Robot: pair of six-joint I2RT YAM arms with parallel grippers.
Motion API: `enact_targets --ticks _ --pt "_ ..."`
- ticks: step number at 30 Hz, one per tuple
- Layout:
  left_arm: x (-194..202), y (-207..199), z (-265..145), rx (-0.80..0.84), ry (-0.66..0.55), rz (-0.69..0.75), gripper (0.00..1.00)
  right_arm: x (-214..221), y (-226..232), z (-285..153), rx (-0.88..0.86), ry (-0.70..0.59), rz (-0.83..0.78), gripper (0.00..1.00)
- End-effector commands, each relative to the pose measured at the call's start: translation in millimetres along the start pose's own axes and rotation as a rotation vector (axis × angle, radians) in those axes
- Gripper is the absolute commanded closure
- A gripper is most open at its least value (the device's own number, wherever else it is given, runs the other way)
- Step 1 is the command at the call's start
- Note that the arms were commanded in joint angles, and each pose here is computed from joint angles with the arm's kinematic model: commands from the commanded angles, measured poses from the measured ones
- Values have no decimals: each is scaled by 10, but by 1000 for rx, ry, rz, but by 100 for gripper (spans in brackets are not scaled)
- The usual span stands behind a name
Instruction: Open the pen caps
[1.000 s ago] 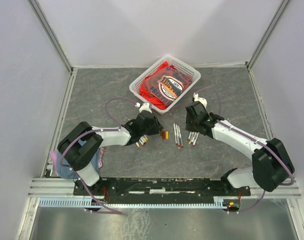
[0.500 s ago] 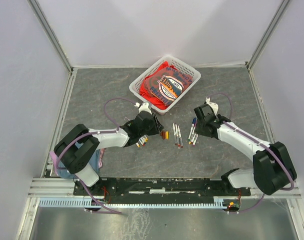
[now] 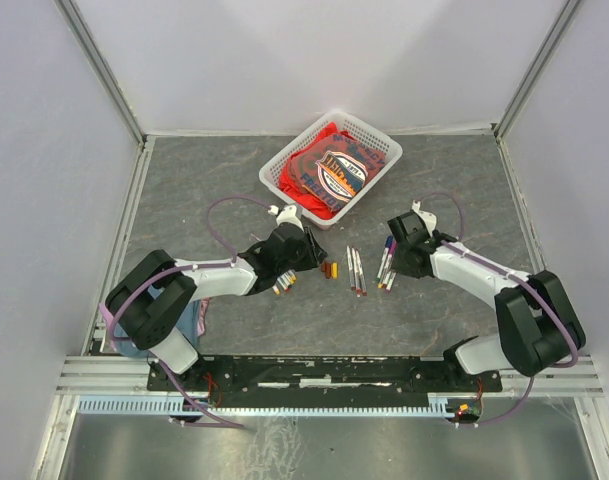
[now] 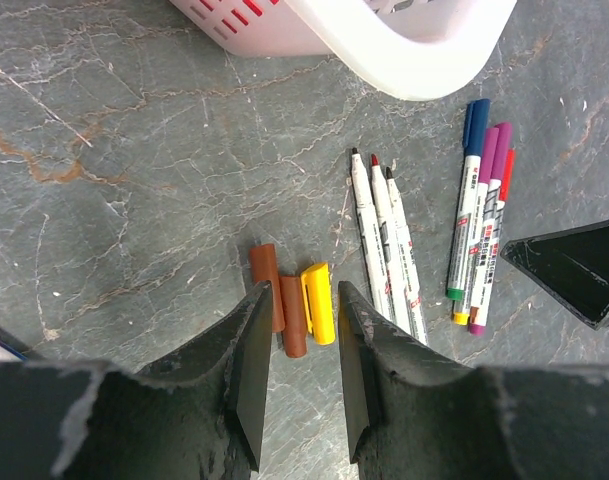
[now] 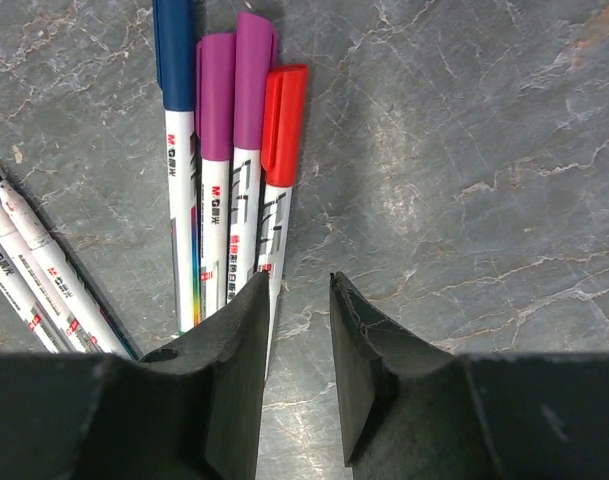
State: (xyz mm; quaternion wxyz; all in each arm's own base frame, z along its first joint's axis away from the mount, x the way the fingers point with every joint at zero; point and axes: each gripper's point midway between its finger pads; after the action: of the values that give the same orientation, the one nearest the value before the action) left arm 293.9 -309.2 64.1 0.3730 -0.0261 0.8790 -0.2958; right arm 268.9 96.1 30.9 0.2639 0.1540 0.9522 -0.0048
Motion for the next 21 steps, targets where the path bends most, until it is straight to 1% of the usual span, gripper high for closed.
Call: enact_targets --ticks 1,21 --pt "-158 -173 -54 59 -55 6 61 -72 72 45 -22 -24 29 63" --pt "-173 -201 -57 68 -56 3 61 65 19 209 11 24 13 64"
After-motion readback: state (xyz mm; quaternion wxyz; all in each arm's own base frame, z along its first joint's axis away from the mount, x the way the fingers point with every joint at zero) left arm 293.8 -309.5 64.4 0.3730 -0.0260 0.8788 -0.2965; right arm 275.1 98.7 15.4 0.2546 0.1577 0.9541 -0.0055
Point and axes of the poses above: each gripper's point midway between its finger pads, its own z axis out along the fingers, its own y axis along the line the jaws close on, x = y × z, and after that the axes turned 1 degree about z, right-handed
